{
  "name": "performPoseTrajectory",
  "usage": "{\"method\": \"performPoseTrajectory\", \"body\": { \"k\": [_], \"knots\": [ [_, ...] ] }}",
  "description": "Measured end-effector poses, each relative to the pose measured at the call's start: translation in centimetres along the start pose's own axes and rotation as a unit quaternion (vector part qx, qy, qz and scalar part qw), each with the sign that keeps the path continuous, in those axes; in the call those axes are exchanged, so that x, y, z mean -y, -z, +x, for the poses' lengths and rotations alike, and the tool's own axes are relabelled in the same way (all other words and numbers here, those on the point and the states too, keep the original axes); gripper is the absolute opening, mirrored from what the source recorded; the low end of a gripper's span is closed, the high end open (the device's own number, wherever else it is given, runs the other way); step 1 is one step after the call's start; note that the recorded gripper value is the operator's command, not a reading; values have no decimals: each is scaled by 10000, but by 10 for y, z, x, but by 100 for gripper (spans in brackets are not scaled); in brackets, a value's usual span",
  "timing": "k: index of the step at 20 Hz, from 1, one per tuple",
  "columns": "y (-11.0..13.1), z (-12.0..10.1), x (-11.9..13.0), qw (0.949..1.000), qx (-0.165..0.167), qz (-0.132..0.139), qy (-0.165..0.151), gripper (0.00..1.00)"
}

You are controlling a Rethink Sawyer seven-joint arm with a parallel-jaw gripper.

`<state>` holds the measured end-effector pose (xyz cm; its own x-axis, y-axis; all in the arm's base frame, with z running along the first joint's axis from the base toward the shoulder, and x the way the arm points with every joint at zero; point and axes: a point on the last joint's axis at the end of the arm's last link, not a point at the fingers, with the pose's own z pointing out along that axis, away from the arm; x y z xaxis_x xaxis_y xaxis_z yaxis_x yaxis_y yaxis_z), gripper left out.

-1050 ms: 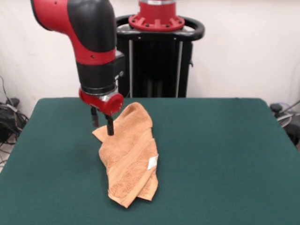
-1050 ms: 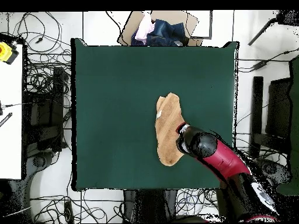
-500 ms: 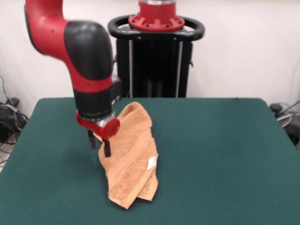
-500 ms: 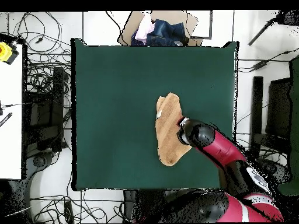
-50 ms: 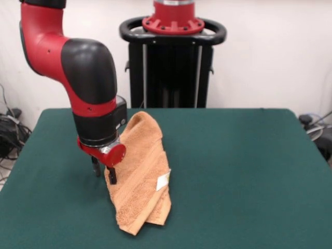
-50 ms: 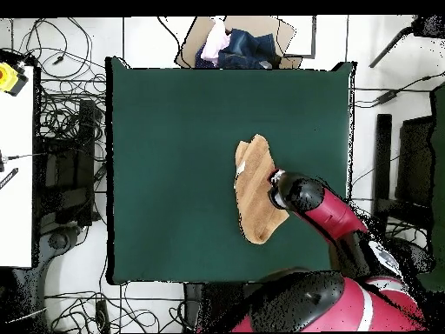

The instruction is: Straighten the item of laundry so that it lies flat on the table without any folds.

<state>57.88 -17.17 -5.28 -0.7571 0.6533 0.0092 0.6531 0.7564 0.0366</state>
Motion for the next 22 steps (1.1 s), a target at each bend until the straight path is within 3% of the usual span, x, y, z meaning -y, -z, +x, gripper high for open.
{"method": "performPoseTrajectory", "body": {
  "k": [9, 10, 22],
  "knots": [
    [0, 1, -2, 10000, 42, 46, 43, 100],
    [1, 1, -6, 9999, 84, 54, 82, 0],
    [1, 5, -24, 9979, 421, 263, 408, 0]
  ]
}}
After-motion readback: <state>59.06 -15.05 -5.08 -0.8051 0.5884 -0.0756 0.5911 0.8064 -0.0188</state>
